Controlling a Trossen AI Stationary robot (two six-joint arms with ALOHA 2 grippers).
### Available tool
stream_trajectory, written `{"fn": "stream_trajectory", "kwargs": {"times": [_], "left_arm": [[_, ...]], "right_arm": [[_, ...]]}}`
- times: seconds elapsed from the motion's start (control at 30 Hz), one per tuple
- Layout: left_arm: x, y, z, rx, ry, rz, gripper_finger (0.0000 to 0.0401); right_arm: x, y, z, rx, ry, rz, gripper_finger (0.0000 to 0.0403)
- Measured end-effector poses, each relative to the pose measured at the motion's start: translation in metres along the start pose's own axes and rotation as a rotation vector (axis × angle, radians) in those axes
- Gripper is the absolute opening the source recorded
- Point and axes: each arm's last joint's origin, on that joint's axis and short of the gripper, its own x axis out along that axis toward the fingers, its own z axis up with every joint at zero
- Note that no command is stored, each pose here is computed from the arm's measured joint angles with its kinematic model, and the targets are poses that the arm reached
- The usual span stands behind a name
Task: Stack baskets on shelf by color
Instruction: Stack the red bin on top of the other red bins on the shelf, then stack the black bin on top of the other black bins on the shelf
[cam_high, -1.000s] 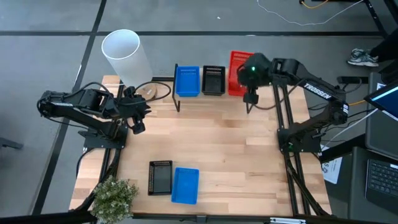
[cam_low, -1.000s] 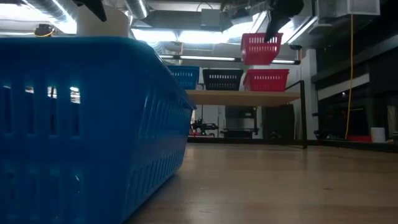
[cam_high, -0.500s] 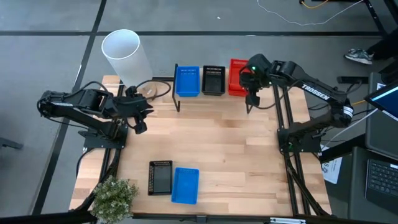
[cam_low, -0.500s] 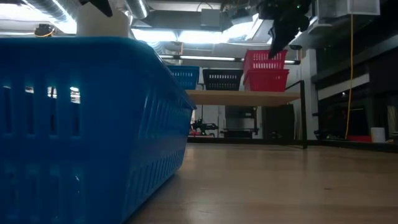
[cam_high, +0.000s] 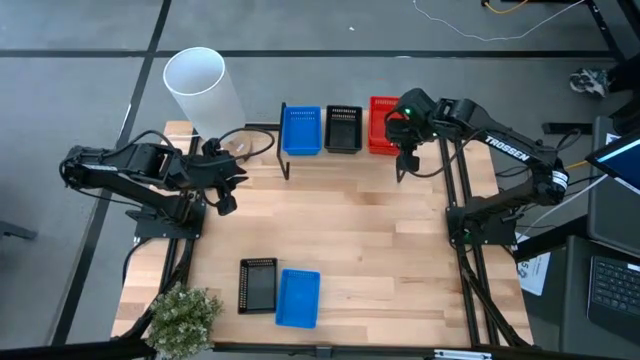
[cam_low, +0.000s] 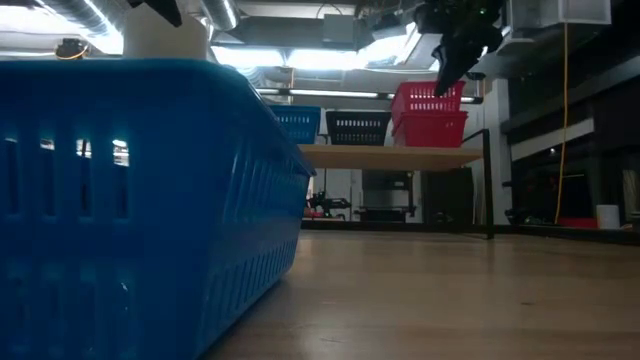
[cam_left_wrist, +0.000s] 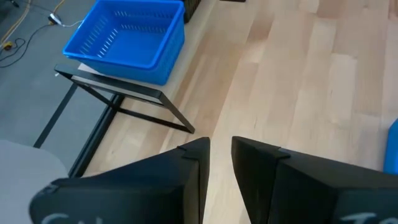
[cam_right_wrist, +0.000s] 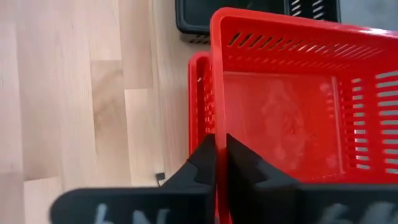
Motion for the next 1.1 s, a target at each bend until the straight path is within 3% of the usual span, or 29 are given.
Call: {"fn": "stream_trajectory", "kwargs": {"times": [0.57,0.8,0.93,1.03,1.1], "left_arm": [[0.000,0.000,0.000,-0.002,0.000,0.000,0.0060],[0.000,0.000,0.000,-0.002,0.001,0.000,0.0060],[0.000,0.000,0.000,-0.002,0.001,0.000,0.0060],[0.000,0.000,0.000,-0.002,0.001,-0.003,0.0060],[0.000,-0.001,0.000,-0.004,0.009,-0.034,0.0060]], "right_arm": [[0.001,0.001,-0.003,0.029,0.045,-0.010,0.0111],[0.001,0.001,-0.003,0.032,0.045,-0.010,0.0124],[0.000,0.006,0.000,0.093,0.040,0.002,0.0125],[0.000,0.015,0.004,0.214,0.002,0.107,0.0125],[-0.002,0.026,0.009,0.343,-0.027,0.260,0.0125]]}}
